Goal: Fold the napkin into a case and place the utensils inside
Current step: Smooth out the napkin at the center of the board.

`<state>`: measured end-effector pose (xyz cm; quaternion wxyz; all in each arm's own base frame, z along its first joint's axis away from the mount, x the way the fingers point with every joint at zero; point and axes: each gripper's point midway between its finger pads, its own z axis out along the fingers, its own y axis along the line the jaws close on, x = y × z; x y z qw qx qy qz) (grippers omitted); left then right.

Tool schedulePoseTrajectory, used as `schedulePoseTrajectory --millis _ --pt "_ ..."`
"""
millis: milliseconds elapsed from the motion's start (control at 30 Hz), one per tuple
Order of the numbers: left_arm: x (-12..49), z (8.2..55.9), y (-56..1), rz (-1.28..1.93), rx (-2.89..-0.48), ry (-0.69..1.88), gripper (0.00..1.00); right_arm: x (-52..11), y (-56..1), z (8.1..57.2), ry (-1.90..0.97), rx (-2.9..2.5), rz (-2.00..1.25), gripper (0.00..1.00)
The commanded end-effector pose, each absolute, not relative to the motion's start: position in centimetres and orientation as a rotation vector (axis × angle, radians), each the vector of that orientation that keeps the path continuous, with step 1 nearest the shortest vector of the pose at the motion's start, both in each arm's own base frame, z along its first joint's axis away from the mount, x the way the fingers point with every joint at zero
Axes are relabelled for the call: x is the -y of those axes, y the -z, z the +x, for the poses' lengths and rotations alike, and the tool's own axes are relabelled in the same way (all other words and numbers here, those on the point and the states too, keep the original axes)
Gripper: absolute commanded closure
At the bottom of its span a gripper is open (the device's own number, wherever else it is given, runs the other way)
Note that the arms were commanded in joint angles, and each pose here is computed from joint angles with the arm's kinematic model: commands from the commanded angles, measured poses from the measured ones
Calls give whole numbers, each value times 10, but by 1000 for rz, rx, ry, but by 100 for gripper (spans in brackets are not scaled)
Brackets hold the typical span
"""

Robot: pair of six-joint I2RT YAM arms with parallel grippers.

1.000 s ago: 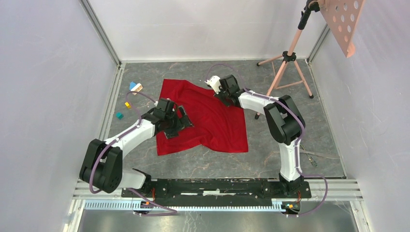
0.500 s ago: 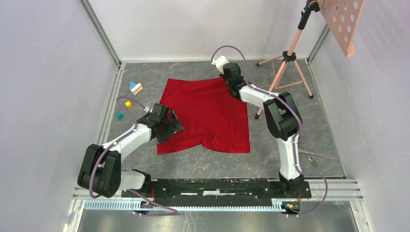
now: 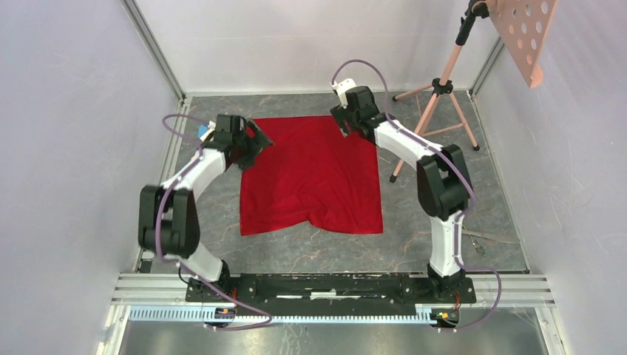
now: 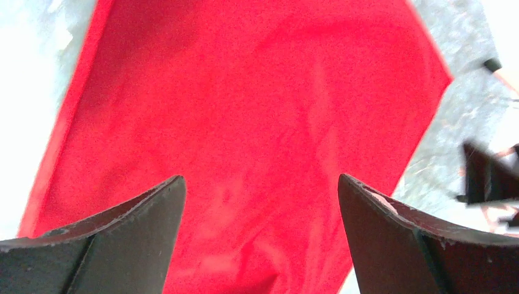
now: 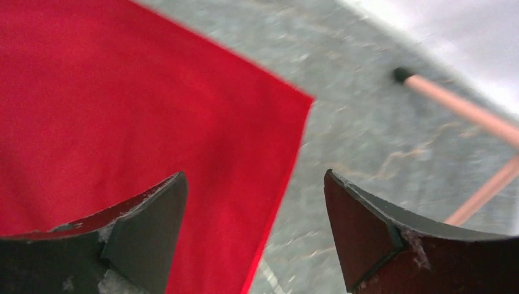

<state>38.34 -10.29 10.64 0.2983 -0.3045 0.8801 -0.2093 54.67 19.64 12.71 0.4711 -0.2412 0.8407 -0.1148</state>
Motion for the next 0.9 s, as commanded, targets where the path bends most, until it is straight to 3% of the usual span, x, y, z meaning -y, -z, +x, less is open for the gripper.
schedulePoseTrajectory --millis 0,200,400,500,567,700,867 --pt "122 455 -128 -706 -2264 687 0 -237 -137 484 -190 -2153 -506 12" --pt "134 509 -100 -689 -2289 723 0 -256 -110 401 -565 -2226 -497 12" --pt "126 521 -84 -647 -2363 611 0 -251 -89 335 -649 -2266 -583 28" --pt "125 498 -100 -635 -2345 546 0 -245 -75 301 -658 -2298 -626 41" --pt "139 473 -113 -675 -2338 640 0 -242 -63 276 -675 -2329 -653 48" --pt "175 414 -130 -572 -2375 762 0 -228 -40 239 -649 -2375 -659 50" --pt "178 335 -117 -567 -2424 866 0 -193 -23 228 -482 -2401 -595 54"
